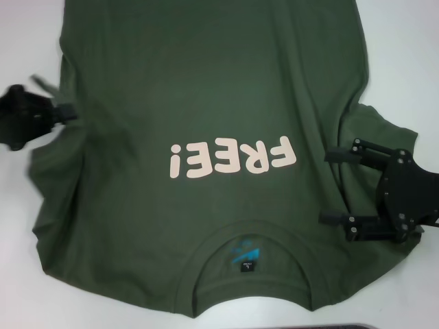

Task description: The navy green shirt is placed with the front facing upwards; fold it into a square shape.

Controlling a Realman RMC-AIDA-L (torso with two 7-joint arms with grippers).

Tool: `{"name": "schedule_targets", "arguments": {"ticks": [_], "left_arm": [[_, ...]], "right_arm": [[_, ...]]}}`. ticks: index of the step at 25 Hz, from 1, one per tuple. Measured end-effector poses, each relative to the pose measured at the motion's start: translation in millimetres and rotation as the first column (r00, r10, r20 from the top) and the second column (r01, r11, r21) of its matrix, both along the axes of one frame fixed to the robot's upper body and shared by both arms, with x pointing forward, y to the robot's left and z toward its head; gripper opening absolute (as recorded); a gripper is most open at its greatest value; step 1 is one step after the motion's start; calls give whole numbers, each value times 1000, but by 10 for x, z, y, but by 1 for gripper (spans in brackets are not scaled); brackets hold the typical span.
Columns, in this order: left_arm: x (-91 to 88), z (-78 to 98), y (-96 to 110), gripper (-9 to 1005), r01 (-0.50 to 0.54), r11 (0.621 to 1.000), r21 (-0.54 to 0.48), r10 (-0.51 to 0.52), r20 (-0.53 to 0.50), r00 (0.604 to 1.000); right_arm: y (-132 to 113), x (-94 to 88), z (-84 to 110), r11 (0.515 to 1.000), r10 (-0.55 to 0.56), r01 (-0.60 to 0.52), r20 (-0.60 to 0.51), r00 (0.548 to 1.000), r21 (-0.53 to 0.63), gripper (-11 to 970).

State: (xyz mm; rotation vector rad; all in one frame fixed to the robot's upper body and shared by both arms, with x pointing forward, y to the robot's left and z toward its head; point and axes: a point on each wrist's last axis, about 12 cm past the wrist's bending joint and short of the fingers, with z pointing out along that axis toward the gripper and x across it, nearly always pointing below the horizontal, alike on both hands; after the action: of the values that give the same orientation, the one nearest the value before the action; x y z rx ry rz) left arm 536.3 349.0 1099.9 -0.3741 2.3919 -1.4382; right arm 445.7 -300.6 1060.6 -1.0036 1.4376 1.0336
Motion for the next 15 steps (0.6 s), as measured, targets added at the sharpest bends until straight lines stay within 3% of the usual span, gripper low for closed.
{"name": "schedule_targets", "arguments": {"ticks": [7,12,15], "left_arm": [[158,-115,-494,153,42,999,-19,-41,13,999],[251,-270,-681,163,17,1000,13,-17,-10,1000],[251,-310,-691,170,10,1000,17,-10,-21,1000]], "right_arm": [[13,-10,-14,1000,-4,4,-4,1000,5,926],[14,-19,-25,1000,-9,9,-8,1000,8,927],[9,-15,-31,1000,-15,16,-8,1000,5,927]]}}
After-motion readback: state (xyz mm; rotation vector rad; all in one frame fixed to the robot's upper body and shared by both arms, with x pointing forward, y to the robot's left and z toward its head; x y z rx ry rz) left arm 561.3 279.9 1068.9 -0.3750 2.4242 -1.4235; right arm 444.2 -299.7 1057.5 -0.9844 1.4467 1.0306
